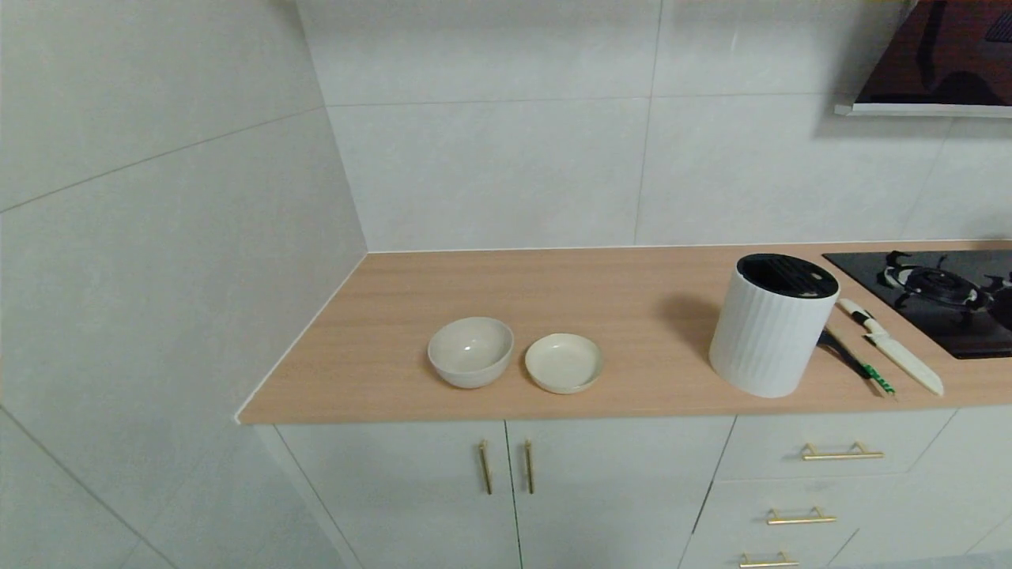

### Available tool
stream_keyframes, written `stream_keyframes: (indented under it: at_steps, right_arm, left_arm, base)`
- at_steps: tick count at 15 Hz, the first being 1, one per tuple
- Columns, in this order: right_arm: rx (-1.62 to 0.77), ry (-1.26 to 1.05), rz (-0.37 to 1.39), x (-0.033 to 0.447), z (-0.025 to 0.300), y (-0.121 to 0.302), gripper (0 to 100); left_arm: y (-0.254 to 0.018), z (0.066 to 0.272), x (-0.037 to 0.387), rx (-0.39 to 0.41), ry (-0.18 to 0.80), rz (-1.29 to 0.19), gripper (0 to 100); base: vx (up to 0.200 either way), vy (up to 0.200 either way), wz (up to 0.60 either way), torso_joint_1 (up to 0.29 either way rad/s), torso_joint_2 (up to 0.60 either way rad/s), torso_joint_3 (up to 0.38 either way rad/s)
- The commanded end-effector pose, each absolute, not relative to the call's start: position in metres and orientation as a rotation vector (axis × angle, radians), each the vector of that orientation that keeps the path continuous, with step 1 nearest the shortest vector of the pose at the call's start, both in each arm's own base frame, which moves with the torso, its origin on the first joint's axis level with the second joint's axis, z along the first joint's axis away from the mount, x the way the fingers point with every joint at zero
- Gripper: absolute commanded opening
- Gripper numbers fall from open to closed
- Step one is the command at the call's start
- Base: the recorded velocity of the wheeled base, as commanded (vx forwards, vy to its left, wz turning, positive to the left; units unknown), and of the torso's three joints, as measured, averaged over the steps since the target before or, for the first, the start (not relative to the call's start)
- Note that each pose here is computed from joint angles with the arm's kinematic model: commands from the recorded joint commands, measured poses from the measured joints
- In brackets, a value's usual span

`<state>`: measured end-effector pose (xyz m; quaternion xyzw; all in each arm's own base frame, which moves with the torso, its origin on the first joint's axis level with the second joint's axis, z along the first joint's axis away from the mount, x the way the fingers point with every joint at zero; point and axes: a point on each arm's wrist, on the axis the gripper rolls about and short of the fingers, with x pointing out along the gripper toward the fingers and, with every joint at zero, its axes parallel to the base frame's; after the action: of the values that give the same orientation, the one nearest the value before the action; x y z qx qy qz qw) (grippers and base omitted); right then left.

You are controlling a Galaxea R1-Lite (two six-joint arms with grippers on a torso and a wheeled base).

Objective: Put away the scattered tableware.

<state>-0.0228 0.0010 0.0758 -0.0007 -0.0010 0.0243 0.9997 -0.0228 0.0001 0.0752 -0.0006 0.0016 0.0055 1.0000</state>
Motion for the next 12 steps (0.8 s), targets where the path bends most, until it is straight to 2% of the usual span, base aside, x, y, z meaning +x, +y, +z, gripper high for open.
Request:
stream_keyframes:
  at_steps: [1,2,12]
  right_arm:
    - [-0.002,-0.002,0.049,-0.0227,0.0758,0.0010,100]
    - [-0.002,-0.002,0.049,-0.0227,0.0758,0.0010,100]
    - [0.000,-0.002,0.049,-0.0227,0.0758,0.0010,100]
  left_arm:
    - [0.0001,0.0752,-0.0228,-0.003,0.003,0.012,100]
    - [0.0001,0.0752,-0.0228,-0.002,0.003,0.012,100]
    - [0.0001,0.0752,-0.0228,-0.002,0.003,0.012,100]
  base:
    - [0.000,0.200,0.00,0.002,0.00,0.007]
    - [0.000,0.200,0.00,0.002,0.01,0.002]
    - [0.000,0.000,0.00,0.000,0.00,0.000]
